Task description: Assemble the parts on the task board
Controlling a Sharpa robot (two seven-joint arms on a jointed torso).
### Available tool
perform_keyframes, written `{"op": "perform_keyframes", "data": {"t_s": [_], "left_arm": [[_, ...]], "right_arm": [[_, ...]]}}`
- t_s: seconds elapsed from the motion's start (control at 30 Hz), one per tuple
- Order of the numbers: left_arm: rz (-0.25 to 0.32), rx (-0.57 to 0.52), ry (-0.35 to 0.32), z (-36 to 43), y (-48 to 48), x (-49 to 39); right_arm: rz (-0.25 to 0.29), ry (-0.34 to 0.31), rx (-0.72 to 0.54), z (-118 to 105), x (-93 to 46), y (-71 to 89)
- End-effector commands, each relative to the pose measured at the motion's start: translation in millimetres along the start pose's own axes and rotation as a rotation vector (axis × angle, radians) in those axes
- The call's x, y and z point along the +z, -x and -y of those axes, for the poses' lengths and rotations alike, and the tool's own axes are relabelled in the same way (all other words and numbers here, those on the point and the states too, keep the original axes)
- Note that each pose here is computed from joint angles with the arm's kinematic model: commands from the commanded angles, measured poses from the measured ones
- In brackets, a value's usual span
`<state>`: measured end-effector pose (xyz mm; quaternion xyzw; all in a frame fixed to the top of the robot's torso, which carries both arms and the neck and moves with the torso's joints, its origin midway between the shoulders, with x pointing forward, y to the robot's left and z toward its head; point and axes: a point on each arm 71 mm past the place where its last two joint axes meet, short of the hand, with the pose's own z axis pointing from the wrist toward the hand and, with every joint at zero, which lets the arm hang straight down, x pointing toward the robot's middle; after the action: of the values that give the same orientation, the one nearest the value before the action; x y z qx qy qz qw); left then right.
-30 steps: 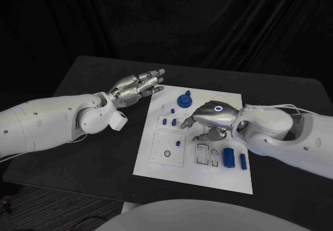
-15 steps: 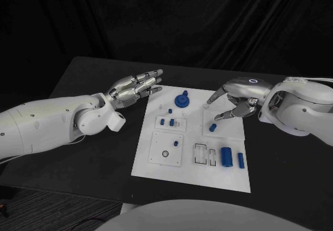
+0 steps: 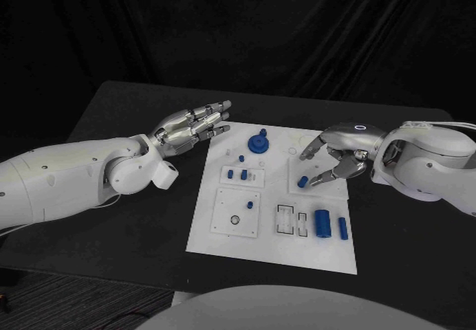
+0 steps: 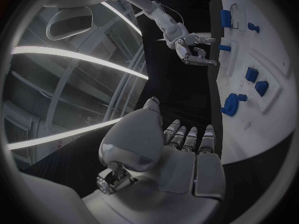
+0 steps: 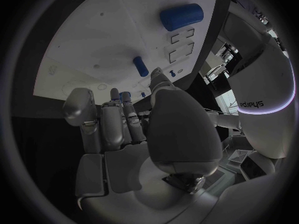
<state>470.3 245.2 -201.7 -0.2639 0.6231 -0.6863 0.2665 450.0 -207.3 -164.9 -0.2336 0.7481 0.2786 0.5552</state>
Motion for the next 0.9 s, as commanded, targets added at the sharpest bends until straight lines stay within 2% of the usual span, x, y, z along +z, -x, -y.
{"op": "perform_keyframes", "data": {"t_s": [0.03, 0.57, 0.9], "left_arm": [[-0.018, -0.013, -0.008, -0.3, -1.9, 0.1], [-0.019, -0.017, -0.001, -2.2, -1.4, -1.4], [-0.025, -0.021, 0.003, -3.6, -2.3, 0.0]], "right_arm": [[-0.009, 0.021, -0.009, -2, -0.2, -4.0], [-0.041, 0.049, 0.019, -8, 6.6, -26.4], [-0.029, 0.061, 0.026, -11, 9.9, -31.9]]}}
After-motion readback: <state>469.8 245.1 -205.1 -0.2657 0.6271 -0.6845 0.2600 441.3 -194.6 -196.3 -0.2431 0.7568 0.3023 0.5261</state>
